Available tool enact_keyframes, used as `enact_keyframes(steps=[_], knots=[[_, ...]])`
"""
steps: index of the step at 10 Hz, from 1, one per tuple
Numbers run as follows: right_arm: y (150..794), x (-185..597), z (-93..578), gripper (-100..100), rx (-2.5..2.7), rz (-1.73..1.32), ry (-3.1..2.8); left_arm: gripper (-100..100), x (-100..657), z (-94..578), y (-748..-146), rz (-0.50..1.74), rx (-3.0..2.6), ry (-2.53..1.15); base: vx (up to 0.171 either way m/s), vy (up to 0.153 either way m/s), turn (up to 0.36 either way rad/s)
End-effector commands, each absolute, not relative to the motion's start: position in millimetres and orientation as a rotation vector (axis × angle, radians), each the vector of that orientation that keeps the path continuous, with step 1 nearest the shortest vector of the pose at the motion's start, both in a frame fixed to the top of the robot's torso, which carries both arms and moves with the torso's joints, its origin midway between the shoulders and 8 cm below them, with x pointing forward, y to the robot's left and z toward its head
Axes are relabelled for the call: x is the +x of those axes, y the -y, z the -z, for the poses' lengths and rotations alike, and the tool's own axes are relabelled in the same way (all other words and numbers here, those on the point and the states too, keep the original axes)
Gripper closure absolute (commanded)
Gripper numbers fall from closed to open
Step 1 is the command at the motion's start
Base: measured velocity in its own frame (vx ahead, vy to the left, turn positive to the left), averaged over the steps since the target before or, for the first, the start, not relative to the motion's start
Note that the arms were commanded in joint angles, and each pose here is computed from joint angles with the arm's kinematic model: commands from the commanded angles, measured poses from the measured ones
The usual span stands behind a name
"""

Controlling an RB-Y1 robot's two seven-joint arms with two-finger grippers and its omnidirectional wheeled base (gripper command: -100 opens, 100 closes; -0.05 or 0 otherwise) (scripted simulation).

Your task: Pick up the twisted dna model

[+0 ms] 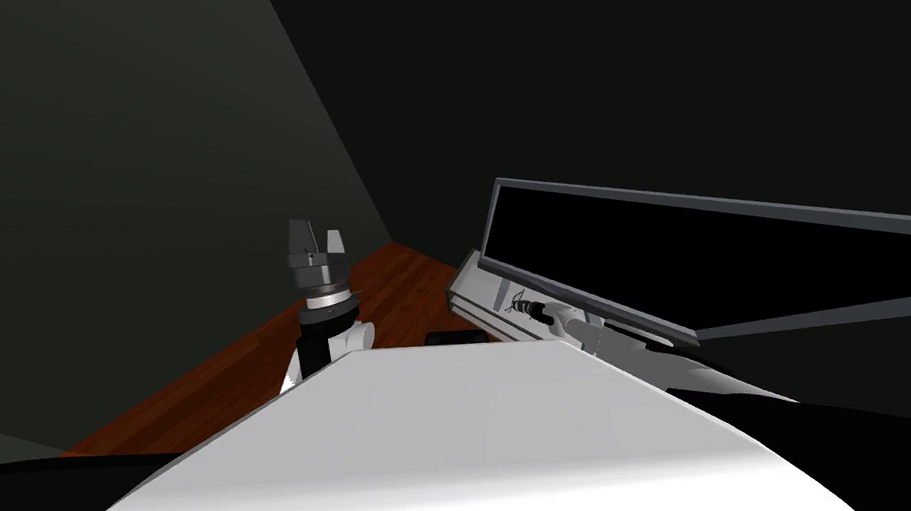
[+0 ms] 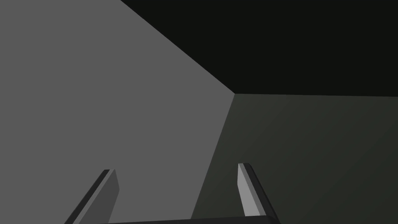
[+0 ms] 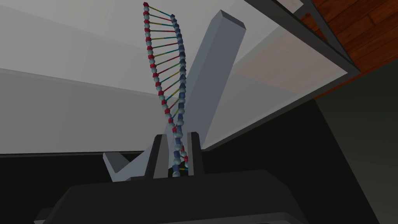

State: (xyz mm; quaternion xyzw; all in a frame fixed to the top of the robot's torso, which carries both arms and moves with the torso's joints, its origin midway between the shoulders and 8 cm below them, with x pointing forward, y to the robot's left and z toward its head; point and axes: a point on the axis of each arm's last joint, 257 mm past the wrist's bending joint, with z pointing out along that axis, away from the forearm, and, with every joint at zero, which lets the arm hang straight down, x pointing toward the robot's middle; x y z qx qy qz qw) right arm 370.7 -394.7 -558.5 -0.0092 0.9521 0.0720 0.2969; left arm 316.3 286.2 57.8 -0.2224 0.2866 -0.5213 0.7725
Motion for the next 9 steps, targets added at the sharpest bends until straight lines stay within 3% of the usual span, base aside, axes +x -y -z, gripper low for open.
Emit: enact_keyframes(steps=[1, 2, 3, 8, 9], knots=[[395, 371, 559, 100, -0.024, -0.191, -2.531, 0, 316, -58, -286, 1.130, -0.482, -0.621, 0.000, 0.000, 0.000], [394, 371, 558, 0, -0.024, -0.193, -2.531, 0, 316, -58, -286, 1.130, -0.482, -0.621, 0.000, 0.000, 0.000], [397, 372, 555, 100, -0.029, -0.187, -2.531, 0, 316, -58, -286, 1.130, -0.482, -0.621, -0.004, 0.020, -0.036], [412, 377, 541, 100, -0.052, -0.194, -2.532, 0, 316, -58, -286, 1.130, -0.482, -0.621, -0.023, 0.050, -0.050], [412, 376, 541, 0, -0.050, -0.196, -2.533, 0, 316, -58, -286, 1.130, -0.482, -0.621, 0.000, 0.000, 0.000]])
